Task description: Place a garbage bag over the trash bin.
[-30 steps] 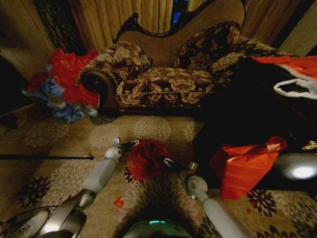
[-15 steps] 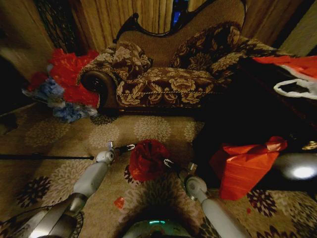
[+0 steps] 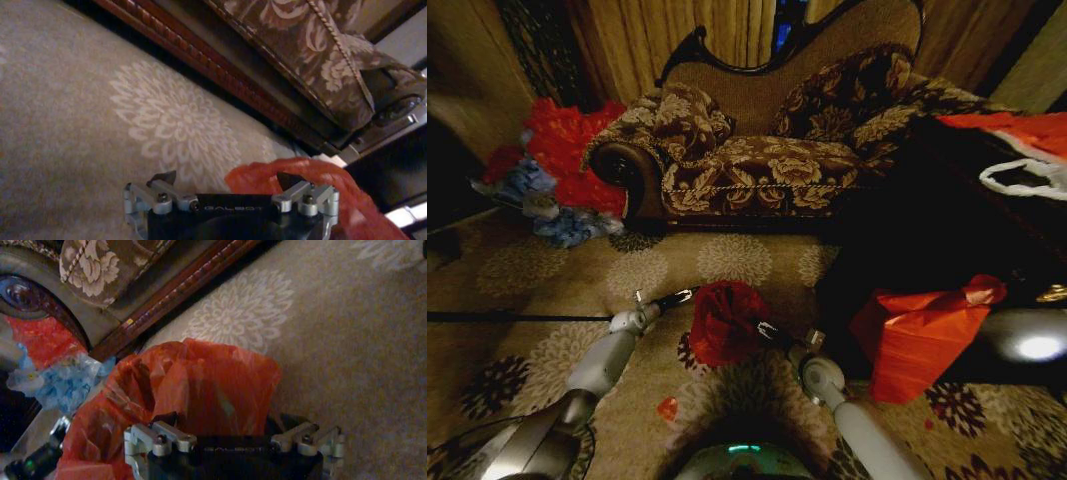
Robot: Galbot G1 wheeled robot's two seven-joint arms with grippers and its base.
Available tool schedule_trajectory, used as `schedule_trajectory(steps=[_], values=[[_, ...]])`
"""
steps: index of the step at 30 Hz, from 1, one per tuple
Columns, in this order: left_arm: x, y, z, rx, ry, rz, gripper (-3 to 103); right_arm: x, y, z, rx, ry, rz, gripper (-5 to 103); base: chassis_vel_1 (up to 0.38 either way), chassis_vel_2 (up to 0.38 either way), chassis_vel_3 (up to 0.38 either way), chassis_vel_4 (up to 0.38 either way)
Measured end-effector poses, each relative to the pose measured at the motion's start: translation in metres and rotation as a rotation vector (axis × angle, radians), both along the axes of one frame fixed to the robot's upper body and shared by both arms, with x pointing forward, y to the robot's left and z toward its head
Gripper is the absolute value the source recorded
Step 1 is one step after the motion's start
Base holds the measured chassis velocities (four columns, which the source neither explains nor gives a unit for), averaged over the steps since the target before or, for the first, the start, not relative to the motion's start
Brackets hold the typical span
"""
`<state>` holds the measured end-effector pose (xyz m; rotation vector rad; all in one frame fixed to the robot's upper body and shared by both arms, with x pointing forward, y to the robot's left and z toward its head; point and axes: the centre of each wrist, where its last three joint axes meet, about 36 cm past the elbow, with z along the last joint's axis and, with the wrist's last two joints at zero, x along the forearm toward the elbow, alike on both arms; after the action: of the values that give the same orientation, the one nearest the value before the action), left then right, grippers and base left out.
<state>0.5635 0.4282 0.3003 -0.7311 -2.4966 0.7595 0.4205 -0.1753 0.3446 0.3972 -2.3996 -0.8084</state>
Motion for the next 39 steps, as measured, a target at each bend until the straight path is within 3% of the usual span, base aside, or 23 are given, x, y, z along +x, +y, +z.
schedule_trajectory(steps=[5, 9, 12, 13, 17, 18, 21, 22, 26, 27, 29, 34, 39], values=[[-0.013, 0.019, -0.001, -0.003, -0.014, -0.031, 100, -0.001, 0.0, -0.001, 0.002, 0.004, 0.0, 100, 0.0, 0.0, 0.0, 0.0], [-0.02, 0.022, 0.003, 0.006, -0.031, 0.021, 100, -0.006, 0.002, -0.002, 0.005, 0.006, 0.003, 100, 0.0, 0.0, 0.0, 0.0], [-0.031, 0.004, 0.034, 0.1, -0.06, 0.124, 100, -0.012, 0.002, 0.001, -0.01, -0.021, 0.015, 100, 0.0, 0.0, 0.0, 0.0], [-0.031, 0.004, 0.034, 0.1, -0.06, 0.124, 100, -0.012, 0.002, 0.001, -0.01, -0.021, 0.015, 100, 0.0, 0.0, 0.0, 0.0], [-0.058, -0.059, 0.116, 0.239, -0.051, 0.245, 100, -0.014, -0.001, 0.004, -0.059, -0.084, 0.025, 100, 0.0, 0.0, 0.0, 0.0], [-0.058, -0.059, 0.116, 0.239, -0.051, 0.245, 100, -0.014, -0.001, 0.004, -0.059, -0.084, 0.025, 100, 0.0, 0.0, 0.0, 0.0], [-0.081, -0.101, 0.156, 0.318, -0.052, 0.29, 100, -0.018, -0.009, 0.01, -0.082, -0.13, 0.018, 100, 0.0, 0.0, 0.0, 0.0], [-0.081, -0.101, 0.156, 0.318, -0.052, 0.29, 100, -0.018, -0.009, 0.01, -0.082, -0.13, 0.018, 100, 0.0, 0.0, 0.0, 0.0], [-0.115, -0.158, 0.194, 0.418, -0.039, 0.353, 102, -0.03, -0.02, 0.022, -0.146, -0.22, 0.01, 100, 0.0, 0.0, 0.0, 0.0], [-0.115, -0.158, 0.194, 0.418, -0.039, 0.353, 102, -0.03, -0.02, 0.022, -0.146, -0.22, 0.01, 100, 0.0, 0.0, 0.0, 0.0], [-0.13, -0.182, 0.21, 0.477, -0.022, 0.356, 99, -0.036, -0.023, 0.029, -0.158, -0.248, 0.003, 100, 0.0, 0.0, 0.0, 0.0], [-0.139, -0.211, 0.224, 0.495, 0.017, 0.35, 89, -0.04, -0.022, 0.046, -0.166, -0.27, -0.041, 100, 0.0, 0.0, 0.0, 0.0], [-0.129, -0.255, 0.209, 0.502, 0.078, 0.299, 73, -0.051, -0.022, 0.076, -0.163, -0.328, -0.076, 100, 0.0, 0.0, 0.0, 0.0]])
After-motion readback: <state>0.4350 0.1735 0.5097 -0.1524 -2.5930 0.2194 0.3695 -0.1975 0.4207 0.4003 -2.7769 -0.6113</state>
